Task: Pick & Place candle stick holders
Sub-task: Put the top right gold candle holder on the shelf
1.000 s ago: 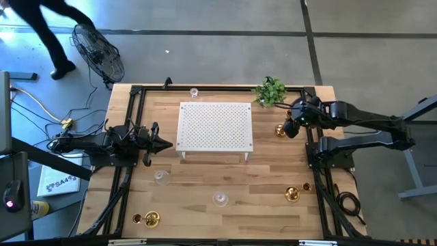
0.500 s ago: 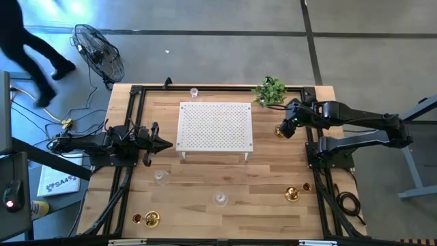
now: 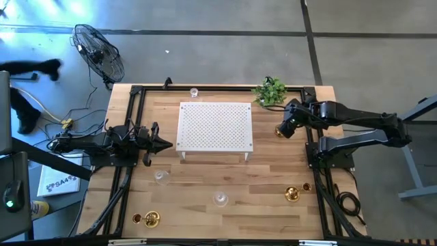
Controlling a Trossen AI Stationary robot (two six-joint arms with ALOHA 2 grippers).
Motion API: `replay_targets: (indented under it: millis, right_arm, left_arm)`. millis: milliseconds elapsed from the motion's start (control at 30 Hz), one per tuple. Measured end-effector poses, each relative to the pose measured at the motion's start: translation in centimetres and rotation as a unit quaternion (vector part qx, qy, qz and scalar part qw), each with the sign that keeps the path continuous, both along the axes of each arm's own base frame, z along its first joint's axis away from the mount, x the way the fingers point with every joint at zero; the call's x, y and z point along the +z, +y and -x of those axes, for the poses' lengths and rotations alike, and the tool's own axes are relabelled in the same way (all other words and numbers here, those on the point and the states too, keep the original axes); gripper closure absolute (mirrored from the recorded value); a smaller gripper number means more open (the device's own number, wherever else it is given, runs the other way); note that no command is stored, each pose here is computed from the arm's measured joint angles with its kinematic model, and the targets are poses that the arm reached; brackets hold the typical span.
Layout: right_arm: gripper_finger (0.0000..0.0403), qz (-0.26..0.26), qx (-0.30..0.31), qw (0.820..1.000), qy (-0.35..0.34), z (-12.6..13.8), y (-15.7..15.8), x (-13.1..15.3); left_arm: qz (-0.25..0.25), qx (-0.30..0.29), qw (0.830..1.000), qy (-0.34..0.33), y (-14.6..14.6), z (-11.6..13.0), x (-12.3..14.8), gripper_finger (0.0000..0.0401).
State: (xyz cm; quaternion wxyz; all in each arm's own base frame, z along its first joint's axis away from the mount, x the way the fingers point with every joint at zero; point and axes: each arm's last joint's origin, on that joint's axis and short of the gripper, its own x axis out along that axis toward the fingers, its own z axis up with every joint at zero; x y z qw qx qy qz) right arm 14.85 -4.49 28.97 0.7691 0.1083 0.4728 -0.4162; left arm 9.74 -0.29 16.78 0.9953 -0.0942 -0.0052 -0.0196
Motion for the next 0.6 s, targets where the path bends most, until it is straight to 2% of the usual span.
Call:
replay_targets:
  millis: [600]
  right_arm:
    - [0.0128, -0.002, -0.008, 1.0, -0.005, 0.01, 0.0, 0.0]
  left_arm:
    - [0.0, 0.0, 1.0, 0.0, 0.0, 0.0, 0.0, 0.04]
